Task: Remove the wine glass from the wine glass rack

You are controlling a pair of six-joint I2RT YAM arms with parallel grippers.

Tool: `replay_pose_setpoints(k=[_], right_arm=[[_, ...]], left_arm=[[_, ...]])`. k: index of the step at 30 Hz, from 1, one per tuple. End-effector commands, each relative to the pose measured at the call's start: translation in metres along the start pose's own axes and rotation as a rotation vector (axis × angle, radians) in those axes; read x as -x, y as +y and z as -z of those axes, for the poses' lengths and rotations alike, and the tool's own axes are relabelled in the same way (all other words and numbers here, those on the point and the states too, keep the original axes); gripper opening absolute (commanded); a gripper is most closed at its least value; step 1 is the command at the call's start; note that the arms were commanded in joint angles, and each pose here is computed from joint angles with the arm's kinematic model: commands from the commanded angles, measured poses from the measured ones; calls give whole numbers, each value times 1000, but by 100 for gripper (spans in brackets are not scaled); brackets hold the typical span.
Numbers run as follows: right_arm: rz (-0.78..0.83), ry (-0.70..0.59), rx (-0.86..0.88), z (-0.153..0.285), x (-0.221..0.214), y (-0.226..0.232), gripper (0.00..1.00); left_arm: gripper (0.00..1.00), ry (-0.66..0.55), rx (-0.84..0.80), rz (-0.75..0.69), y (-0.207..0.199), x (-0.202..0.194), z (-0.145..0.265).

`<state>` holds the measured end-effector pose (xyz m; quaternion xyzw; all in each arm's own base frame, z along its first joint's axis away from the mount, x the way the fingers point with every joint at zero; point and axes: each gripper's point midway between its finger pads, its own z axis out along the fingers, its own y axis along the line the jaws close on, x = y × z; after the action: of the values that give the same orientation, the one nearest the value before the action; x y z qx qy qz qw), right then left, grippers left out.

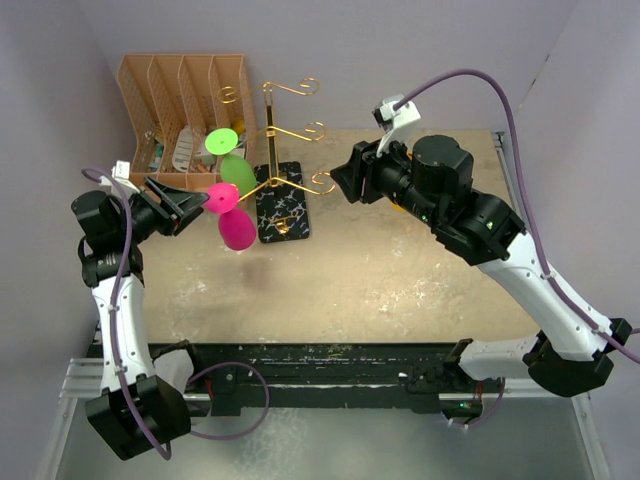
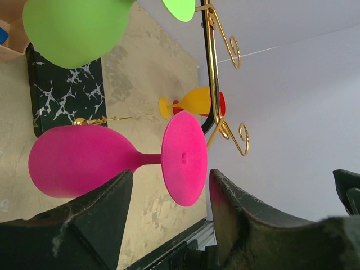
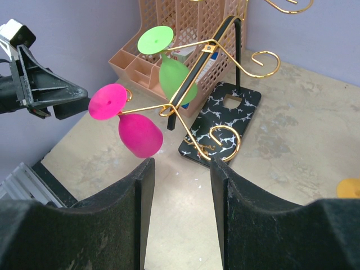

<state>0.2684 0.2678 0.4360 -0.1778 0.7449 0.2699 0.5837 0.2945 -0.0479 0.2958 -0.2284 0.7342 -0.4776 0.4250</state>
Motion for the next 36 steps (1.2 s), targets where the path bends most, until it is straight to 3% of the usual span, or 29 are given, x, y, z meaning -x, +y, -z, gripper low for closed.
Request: replay_pose_setpoints(k=[1,11,22,26,30,36], right_arm=[[-21,-64,2,4,16,0,47],[-17,-58,0,0,14,0,47],[-18,-61,2,1,14,1,46],[-20,-63,-1,3,14,0,46],[-21,-63,-9,4,13,-2,46],[-25,-72,-15,6,14,-4,46]], left_arm=[[59,10,-55,-49,-7,3,-5],[47,22,-87,-29,-10,8,-13],[43,48,-92,-15,-9,6,-20],[30,54,-95,-16,-9,5,-20],[8,58,-98,-13,-11,5,-20],[2,58,-115,-5,-20,4,-16]])
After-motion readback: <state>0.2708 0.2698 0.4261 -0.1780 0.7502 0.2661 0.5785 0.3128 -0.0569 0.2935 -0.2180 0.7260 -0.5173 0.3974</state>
